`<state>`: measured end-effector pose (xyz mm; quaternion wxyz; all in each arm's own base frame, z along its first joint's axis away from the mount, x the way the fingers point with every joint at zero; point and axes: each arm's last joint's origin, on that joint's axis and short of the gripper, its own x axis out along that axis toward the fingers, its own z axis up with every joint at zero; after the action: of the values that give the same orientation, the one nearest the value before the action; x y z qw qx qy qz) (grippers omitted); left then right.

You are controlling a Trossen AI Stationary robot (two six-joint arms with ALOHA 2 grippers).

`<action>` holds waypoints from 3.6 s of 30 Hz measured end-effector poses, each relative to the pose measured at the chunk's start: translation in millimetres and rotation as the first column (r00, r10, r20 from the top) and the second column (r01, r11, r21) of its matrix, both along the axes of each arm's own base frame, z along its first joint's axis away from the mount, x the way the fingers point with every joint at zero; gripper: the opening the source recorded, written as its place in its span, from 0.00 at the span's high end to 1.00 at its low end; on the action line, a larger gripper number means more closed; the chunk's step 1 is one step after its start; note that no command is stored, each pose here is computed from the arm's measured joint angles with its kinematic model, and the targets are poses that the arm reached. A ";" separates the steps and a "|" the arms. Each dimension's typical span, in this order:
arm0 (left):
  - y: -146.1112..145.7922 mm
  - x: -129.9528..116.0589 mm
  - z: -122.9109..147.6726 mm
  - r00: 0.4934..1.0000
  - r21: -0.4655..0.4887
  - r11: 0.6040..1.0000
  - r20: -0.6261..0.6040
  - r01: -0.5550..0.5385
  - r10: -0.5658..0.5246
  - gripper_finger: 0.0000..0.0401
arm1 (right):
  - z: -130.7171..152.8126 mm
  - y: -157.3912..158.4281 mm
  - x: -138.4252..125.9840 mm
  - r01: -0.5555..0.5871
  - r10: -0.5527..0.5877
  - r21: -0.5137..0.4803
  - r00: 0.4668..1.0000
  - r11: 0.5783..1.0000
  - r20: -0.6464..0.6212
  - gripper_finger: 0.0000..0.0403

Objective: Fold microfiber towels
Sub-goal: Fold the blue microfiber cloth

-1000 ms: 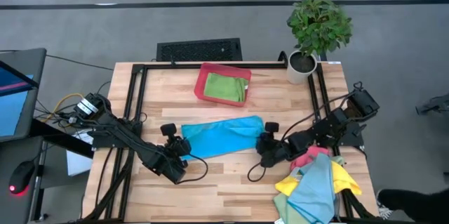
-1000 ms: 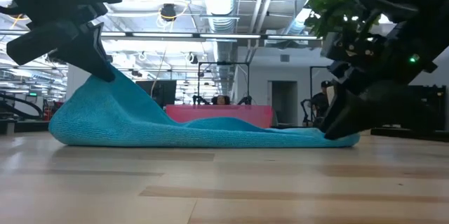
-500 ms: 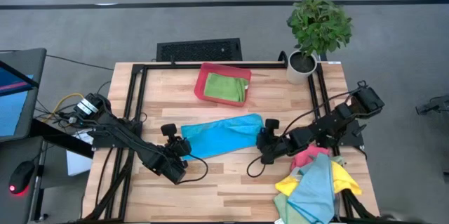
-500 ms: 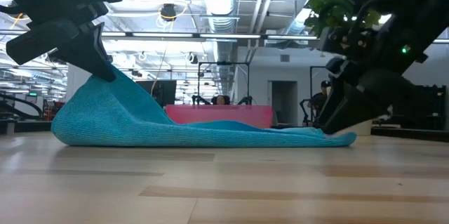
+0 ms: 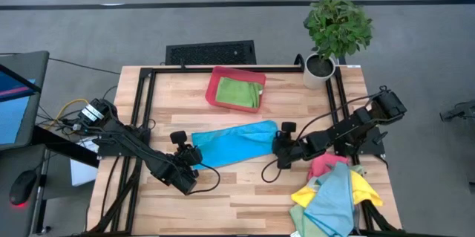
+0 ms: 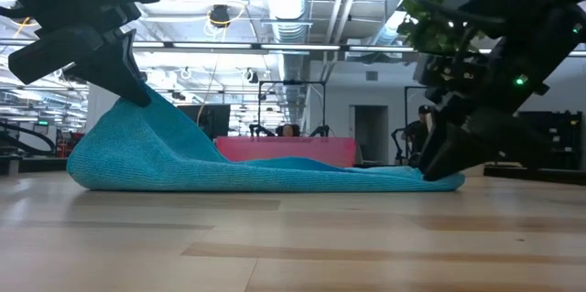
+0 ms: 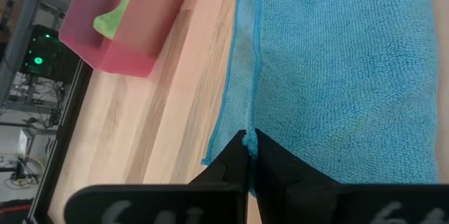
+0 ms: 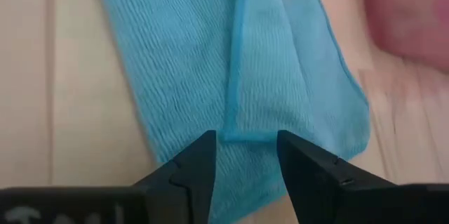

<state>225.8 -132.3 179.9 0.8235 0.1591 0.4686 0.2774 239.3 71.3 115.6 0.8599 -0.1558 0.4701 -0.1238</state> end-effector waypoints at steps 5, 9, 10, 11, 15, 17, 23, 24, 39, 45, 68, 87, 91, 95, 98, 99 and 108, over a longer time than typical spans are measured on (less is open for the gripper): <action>-0.5 0.8 0.0 1.000 -0.007 1.000 0.010 -0.001 0.001 1.00 | 1.6 -0.4 3.3 -0.044 0.044 -0.022 0.999 0.999 0.011 0.56; -0.8 1.1 0.0 1.000 -0.009 1.000 0.013 -0.001 0.001 1.00 | 1.4 -3.6 4.2 -0.035 0.035 -0.021 0.999 0.999 0.009 0.56; -0.8 1.1 0.0 1.000 -0.010 1.000 0.014 -0.001 0.001 1.00 | 1.4 -4.4 4.5 -0.032 0.033 -0.020 0.999 0.999 0.009 0.56; -0.8 1.1 0.0 1.000 -0.009 1.000 0.013 0.000 0.000 1.00 | 1.4 -4.9 4.7 -0.032 0.032 -0.017 0.999 0.999 0.008 0.56; -0.8 1.2 0.0 1.000 -0.008 1.000 0.011 0.003 -0.003 1.00 | 1.2 -5.6 5.7 -0.043 0.042 0.018 0.999 0.999 0.005 0.56; -0.8 1.2 0.0 1.000 -0.008 1.000 0.011 0.003 -0.003 1.00 | 1.2 -4.7 5.6 -0.047 0.046 0.021 0.999 0.999 0.008 0.56; -1.0 1.3 0.0 1.000 -0.006 1.000 0.008 0.008 -0.008 1.00 | -4.2 -10.2 1.3 -0.025 0.025 0.020 1.000 1.000 -0.004 0.56; -1.0 1.4 0.0 1.000 -0.006 1.000 0.009 0.009 -0.008 1.00 | -5.2 -10.8 0.5 -0.023 0.023 0.020 1.000 1.000 -0.002 0.56; -1.1 1.4 0.0 1.000 -0.009 1.000 0.013 0.005 -0.004 1.00 | -7.3 -14.0 -0.9 -0.003 0.003 0.025 1.000 1.000 -0.001 0.80; -1.3 1.3 -0.2 1.000 -0.017 1.000 0.007 0.005 -0.004 1.00 | -7.4 -14.0 -0.9 0.002 -0.002 0.029 1.000 1.000 0.000 0.92; -1.7 0.9 -0.9 1.000 -0.040 0.999 -0.014 0.008 -0.008 1.00 | 7.4 -30.6 14.1 0.101 -0.101 -0.015 0.995 0.995 0.027 0.97; -2.6 0.4 -2.2 0.999 -0.108 0.993 -0.008 -0.041 0.041 1.00 | 8.6 -57.4 15.9 0.217 -0.218 0.033 0.976 0.976 0.024 0.84; -2.8 0.2 -2.4 0.999 -0.123 0.991 -0.010 -0.050 0.049 1.00 | 8.6 -61.2 16.4 0.226 -0.228 0.049 0.973 0.973 0.023 0.82; -2.9 0.2 -2.4 0.998 -0.128 0.990 -0.005 -0.057 0.057 1.00 | 8.3 -66.2 16.4 0.257 -0.258 0.060 0.966 0.965 0.025 0.77; -2.7 0.0 -3.0 0.998 -0.128 0.990 -0.003 -0.060 0.060 1.00 | 9.7 -69.6 16.2 0.269 -0.272 0.061 0.962 0.961 0.030 0.72; -2.2 -0.7 -4.1 0.998 -0.127 0.990 -0.004 -0.064 0.064 1.00 | 11.2 -70.6 16.2 0.273 -0.276 0.064 0.961 0.960 0.038 0.71; 3.2 -9.1 -18.8 0.995 -0.138 0.985 -0.019 -0.103 0.101 1.00 | 43.1 -67.7 13.9 0.239 -0.256 0.108 0.948 0.965 0.189 0.66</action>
<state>216.7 -129.2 161.2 0.8144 0.0790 0.4993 0.2849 253.2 3.6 158.7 0.8865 -0.0460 0.4012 -0.2258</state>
